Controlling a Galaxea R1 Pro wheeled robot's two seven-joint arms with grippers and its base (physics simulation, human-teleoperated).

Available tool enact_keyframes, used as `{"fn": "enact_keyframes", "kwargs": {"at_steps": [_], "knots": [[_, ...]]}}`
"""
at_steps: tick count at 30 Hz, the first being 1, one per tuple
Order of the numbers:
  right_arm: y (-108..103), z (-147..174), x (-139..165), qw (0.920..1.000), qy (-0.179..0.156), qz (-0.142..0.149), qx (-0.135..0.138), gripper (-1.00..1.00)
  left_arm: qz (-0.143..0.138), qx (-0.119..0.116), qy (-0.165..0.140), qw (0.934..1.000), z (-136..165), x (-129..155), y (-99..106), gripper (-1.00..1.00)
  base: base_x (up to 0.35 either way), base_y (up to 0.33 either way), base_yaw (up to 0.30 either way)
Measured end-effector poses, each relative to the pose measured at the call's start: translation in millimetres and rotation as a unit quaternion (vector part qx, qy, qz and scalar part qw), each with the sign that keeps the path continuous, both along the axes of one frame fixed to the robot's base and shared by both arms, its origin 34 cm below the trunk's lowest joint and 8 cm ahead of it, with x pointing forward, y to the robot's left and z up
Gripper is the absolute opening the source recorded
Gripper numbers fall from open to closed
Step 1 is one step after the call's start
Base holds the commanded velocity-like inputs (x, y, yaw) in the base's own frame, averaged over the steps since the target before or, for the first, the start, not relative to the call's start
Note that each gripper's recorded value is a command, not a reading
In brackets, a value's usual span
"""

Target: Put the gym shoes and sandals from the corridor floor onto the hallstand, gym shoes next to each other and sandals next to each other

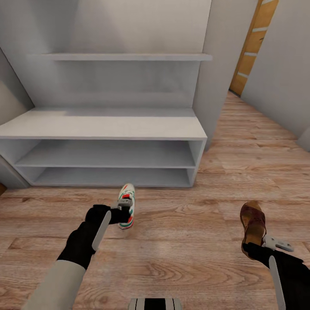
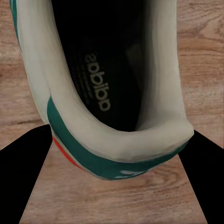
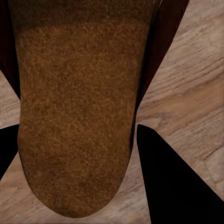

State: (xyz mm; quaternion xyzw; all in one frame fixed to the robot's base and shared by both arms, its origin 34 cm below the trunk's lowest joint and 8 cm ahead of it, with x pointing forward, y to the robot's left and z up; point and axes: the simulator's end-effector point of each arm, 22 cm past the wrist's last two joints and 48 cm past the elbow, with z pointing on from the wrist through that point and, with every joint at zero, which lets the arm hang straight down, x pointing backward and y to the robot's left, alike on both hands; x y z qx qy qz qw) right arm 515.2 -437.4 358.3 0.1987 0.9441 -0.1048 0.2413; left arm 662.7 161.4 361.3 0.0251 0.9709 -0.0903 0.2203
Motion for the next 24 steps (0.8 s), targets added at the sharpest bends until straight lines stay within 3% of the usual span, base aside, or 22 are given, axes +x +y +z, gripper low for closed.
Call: {"fn": "enact_keyframes", "kwargs": {"at_steps": [3,8,24], "knots": [[16,0,9,0.9997,-0.001,0.025,0.003,-1.0,-0.001,0.006,0.004,1.0,5,21,2,-1.0,0.0,0.0,0.0],[24,-1,13,0.9992,0.001,0.04,0.001,-1.0,-0.002,0.012,0.001,0.9999,19,52,5,-1.0,0.0,0.0,0.0],[29,-1,16,0.9989,-0.002,0.047,0.001,-1.0,-0.004,0.012,-0.008,0.9999,31,68,3,-1.0,0.0,0.0,0.0]]}}
